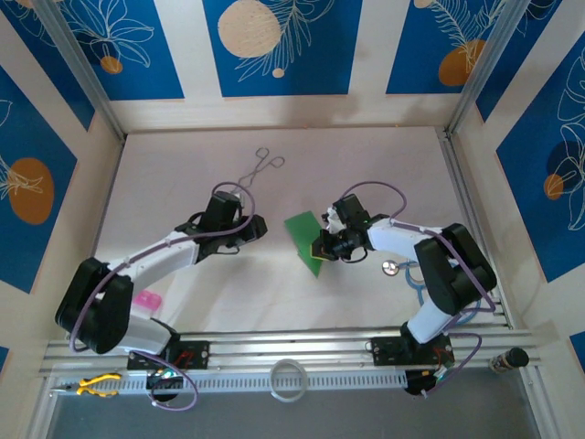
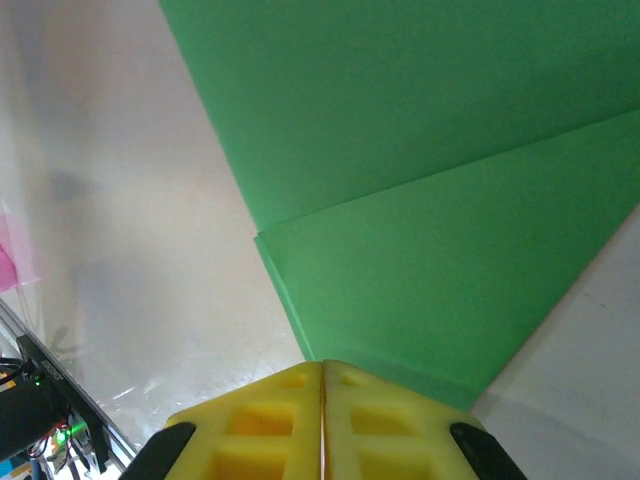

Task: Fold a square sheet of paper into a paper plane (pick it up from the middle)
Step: Turn over the paper at the center of the table.

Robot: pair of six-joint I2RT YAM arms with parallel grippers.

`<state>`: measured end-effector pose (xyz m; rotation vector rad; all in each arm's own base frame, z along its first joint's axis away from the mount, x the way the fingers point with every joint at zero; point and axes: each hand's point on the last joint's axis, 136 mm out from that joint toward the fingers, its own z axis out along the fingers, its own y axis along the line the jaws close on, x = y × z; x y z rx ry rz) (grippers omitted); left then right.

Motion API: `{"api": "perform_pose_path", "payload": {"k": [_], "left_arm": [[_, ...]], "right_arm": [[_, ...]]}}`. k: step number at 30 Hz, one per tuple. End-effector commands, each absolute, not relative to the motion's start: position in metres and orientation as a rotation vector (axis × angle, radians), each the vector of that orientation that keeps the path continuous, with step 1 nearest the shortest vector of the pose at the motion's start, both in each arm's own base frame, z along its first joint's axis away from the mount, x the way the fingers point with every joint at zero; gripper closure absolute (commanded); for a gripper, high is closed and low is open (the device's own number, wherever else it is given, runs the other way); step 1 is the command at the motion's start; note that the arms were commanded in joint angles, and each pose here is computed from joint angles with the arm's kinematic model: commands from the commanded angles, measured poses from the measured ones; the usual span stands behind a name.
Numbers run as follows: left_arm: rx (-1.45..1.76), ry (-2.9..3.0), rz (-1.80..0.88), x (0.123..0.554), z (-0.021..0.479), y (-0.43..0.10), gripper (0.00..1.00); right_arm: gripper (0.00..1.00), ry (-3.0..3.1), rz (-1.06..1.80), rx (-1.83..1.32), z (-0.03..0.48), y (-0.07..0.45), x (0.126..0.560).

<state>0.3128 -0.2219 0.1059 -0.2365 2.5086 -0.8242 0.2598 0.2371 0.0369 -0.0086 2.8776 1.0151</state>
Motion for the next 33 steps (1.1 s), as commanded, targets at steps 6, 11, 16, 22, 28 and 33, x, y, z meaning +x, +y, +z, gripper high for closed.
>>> {"api": "perform_pose_path", "payload": {"k": [6, 11, 16, 22, 28, 33], "left_arm": [[-0.224, 2.521, -1.001, 0.321, 0.109, -0.248, 0.62], [-0.237, 2.531, -1.061, 0.322, 0.104, -0.256, 0.64], [-0.239, 2.546, -1.114, 0.322, 0.098, -0.266, 0.66], [-0.237, 2.578, -1.176, 0.324, 0.088, -0.287, 0.72], [-0.223, 2.607, -1.197, 0.328, 0.077, -0.305, 0.75], [-0.208, 2.638, -1.209, 0.328, 0.067, -0.317, 0.77]], "right_arm": [[0.92, 3.011, 1.023, 0.104, 0.011, 0.238, 0.242], [0.92, 3.069, 0.994, 0.167, 0.002, 0.246, 0.229], [0.92, 3.102, 0.853, 0.293, -0.004, 0.249, 0.22], [0.95, 3.153, 0.772, 0.556, -0.015, 0.245, 0.212], [0.95, 3.101, 0.803, 0.573, -0.008, 0.25, 0.215], [0.94, 3.056, 0.849, 0.587, -0.003, 0.256, 0.218]]}}
